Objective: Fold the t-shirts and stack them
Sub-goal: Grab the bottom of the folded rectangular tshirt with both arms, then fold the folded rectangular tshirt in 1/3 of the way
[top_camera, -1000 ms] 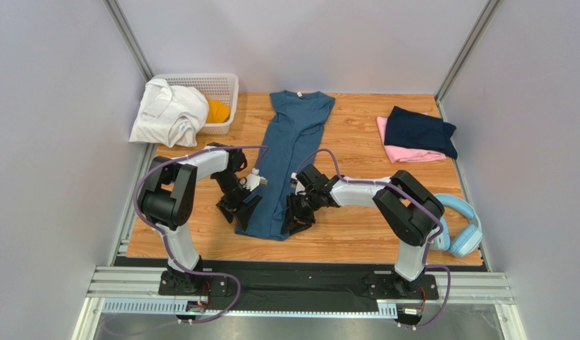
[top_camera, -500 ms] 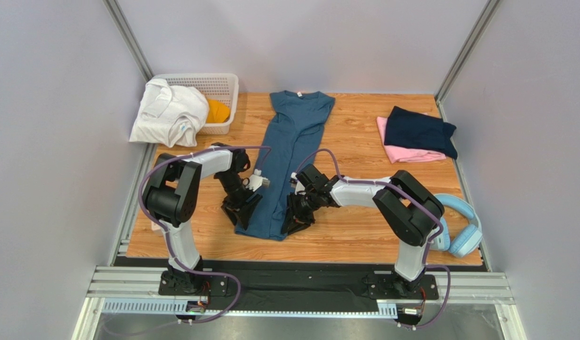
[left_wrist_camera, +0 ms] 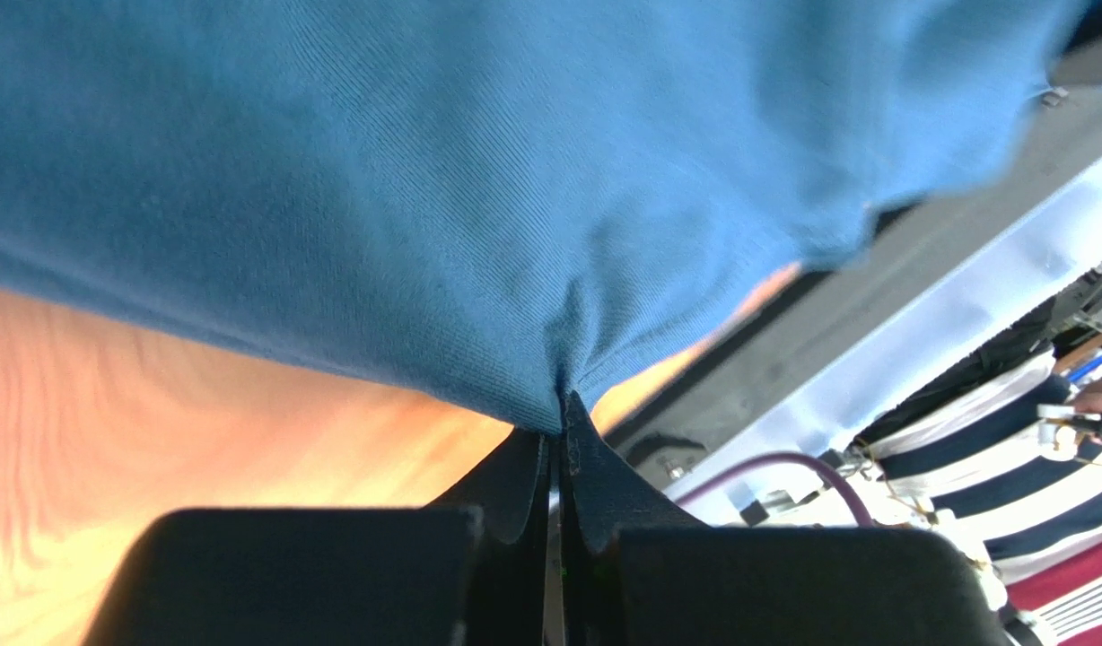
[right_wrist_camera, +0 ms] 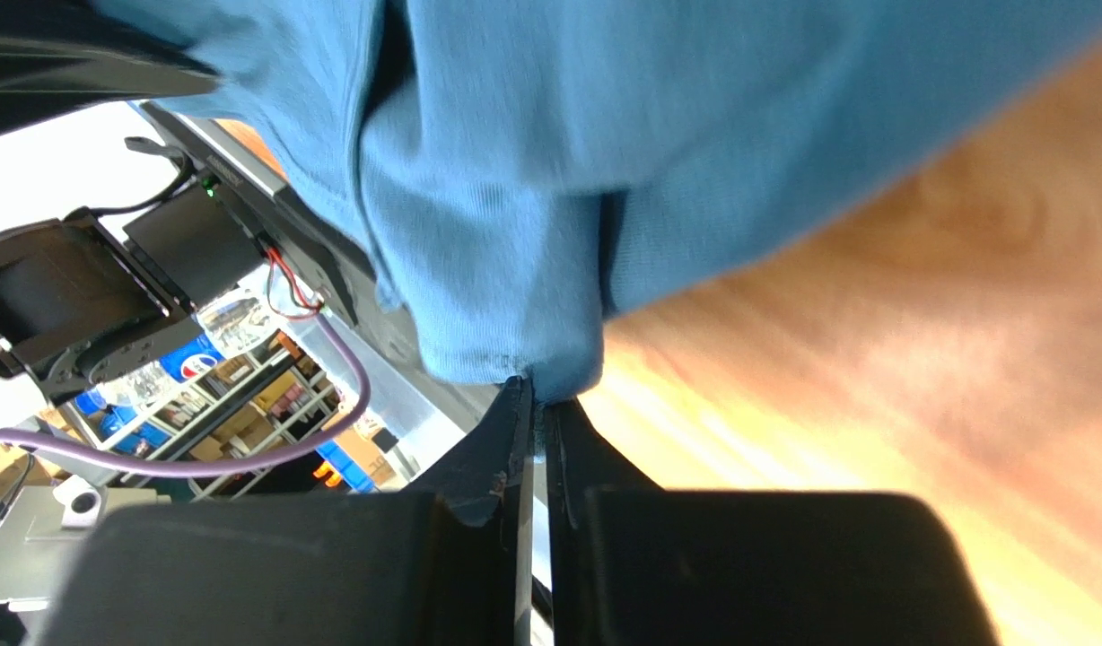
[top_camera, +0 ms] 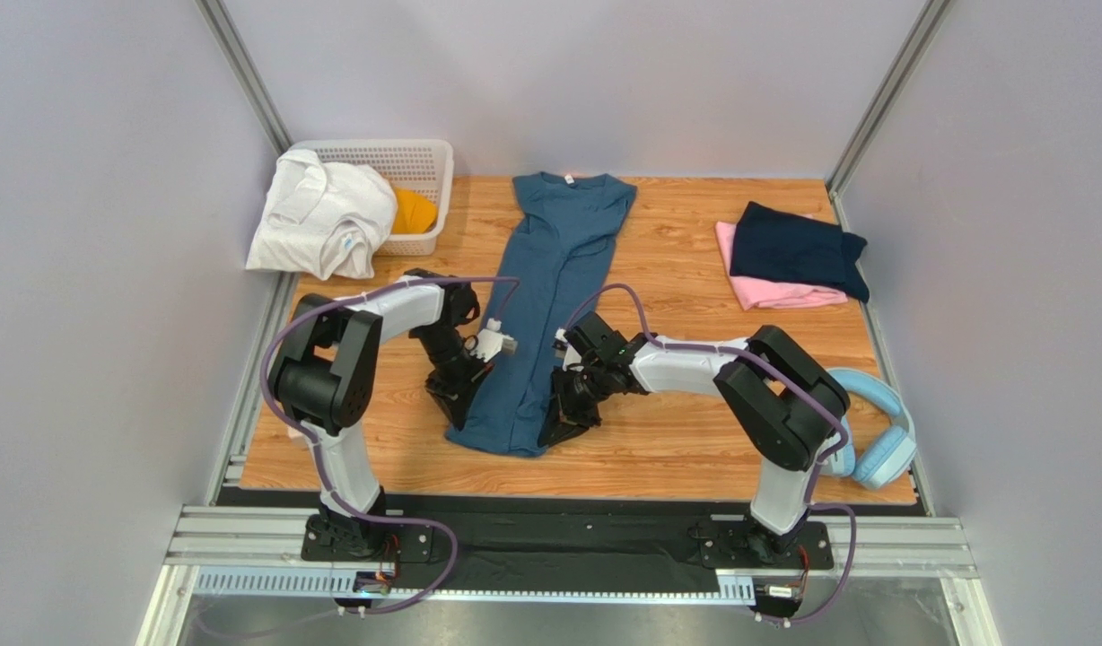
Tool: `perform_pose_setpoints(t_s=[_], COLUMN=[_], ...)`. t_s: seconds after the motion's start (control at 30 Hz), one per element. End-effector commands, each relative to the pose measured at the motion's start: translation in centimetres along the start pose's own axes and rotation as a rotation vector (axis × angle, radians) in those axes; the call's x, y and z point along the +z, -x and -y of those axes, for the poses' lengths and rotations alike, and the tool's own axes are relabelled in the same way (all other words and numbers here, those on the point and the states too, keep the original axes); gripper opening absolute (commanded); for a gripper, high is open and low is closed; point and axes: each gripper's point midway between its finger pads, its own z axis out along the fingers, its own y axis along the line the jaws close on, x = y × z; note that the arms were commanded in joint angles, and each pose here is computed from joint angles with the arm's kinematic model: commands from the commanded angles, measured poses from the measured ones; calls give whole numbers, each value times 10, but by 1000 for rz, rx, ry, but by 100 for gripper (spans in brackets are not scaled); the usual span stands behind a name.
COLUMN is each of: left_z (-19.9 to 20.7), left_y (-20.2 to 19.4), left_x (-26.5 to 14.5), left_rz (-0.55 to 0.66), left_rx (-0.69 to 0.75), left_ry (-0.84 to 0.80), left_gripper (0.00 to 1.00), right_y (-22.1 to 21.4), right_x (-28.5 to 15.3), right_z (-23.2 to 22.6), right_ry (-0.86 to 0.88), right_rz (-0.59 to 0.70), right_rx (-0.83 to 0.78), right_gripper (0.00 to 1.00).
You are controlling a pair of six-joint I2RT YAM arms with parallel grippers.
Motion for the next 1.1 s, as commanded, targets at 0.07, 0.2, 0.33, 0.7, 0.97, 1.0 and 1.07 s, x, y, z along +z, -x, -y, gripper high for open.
perform_pose_setpoints(t_s=[0.07,0.2,0.33,0.7,0.97,1.0,1.07], left_z=[36,52,57,57,48,45,46], left_y=[-13,-30,-43,-30,48,65,80], left_x=[-50,-63,-68,-75,-101,-105,-107], left_rz=[58,54,45,46,108,114,114], left_rx=[112,151,172,198,184,179,160], left_ry=[-15,-35,-25,-23,-35,-44,-76], left_gripper=[3,7,8,9,8,8,8], right_y=[-43,-63,-73,-60,16,23,48], right_x=[-32,-43,-50,-68,-92,-94,-104], right_z=[-13,-19,-23,-46,-42,-43,-47], right_ry=[0,0,6,21,43,53,72], right_rz=[-49,-55,-44,32,131,138,180], right_rx=[-38,-37,-36,-83,-22,-24,-21], right_gripper=[3,3,3,2,2,1,1])
